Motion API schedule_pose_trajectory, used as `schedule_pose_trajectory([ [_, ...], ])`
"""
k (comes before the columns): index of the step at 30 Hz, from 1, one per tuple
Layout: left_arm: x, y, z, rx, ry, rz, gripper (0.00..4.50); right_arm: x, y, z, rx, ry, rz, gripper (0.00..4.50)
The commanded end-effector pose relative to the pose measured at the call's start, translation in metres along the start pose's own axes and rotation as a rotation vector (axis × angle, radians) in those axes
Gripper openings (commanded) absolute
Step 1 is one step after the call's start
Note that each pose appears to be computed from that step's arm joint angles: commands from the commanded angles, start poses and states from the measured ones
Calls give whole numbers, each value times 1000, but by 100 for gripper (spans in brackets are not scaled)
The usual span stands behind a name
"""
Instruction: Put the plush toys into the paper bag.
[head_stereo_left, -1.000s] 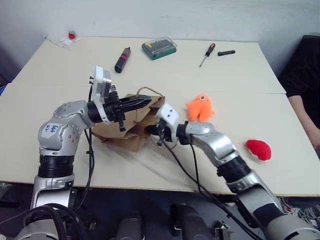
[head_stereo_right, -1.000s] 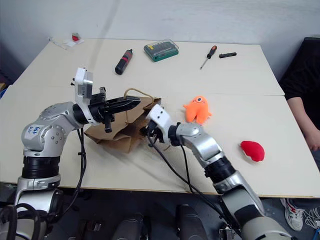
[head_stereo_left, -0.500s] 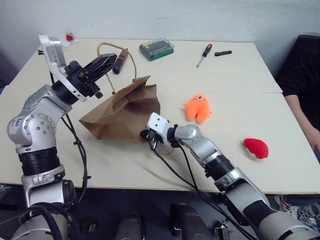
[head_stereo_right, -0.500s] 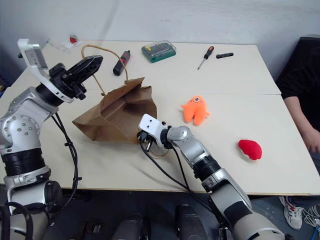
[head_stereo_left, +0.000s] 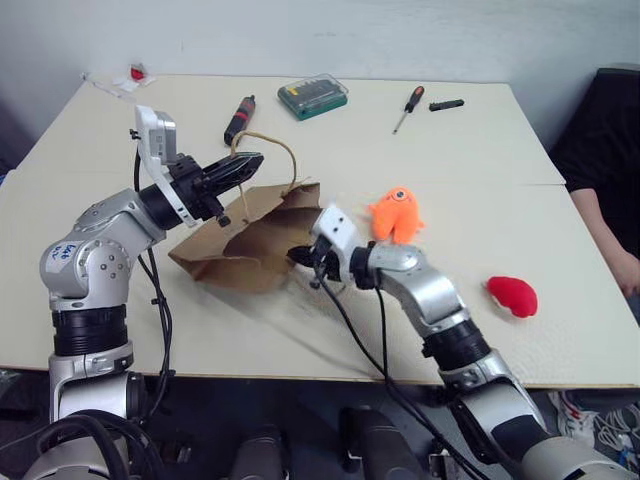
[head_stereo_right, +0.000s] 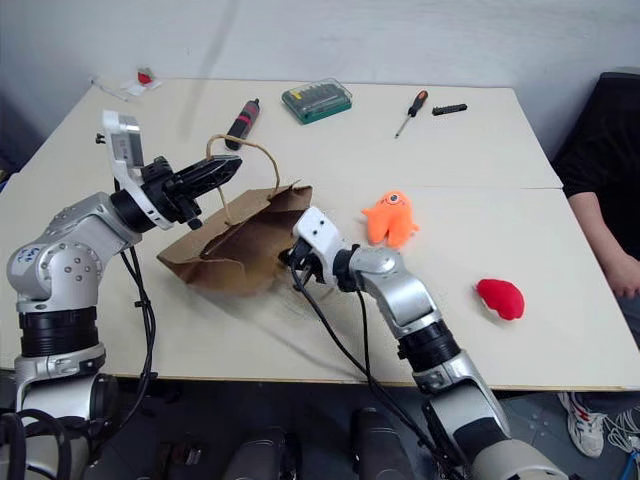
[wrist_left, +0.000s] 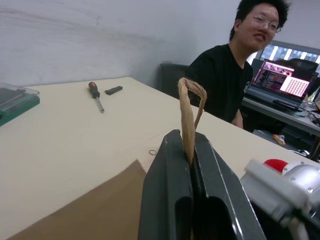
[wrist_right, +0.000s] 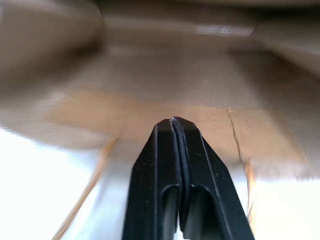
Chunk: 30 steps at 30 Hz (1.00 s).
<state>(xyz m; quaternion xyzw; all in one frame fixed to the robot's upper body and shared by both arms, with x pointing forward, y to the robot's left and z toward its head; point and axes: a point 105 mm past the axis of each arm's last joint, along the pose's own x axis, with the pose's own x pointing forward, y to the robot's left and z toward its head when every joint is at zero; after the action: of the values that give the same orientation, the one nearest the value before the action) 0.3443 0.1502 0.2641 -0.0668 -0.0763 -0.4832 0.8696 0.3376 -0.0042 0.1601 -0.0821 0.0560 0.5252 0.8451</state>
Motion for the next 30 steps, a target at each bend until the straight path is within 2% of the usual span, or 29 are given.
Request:
schedule_pose_trajectory([
  [1,2,-7,11,46,-13,-38,0,-29,9,20,77,-64,3,127],
  [6,3,-10,10,39,-5,-55,0,-89,-13,23,199,-105,-179,302],
  [10,5,-12,12,43,-10,-59,0,-145,-87,3,268,-88,-589,446],
  [11,5,-12,13,43,-11,-59,0,-148,-97,1,257,-76,-644,449],
  [14,5,-13,12,44,-12,-61,0,-149,-130,-15,334,-55,-771,449],
  [20,8,-16,12,48,-22,-65,0,-113,-152,-32,528,-85,-750,449],
  [24,9,-16,14,53,-29,-64,0,-93,-148,-29,586,-119,-690,370],
  [30,7,-16,15,58,-35,-53,0,-90,-140,-29,550,-117,-665,155],
])
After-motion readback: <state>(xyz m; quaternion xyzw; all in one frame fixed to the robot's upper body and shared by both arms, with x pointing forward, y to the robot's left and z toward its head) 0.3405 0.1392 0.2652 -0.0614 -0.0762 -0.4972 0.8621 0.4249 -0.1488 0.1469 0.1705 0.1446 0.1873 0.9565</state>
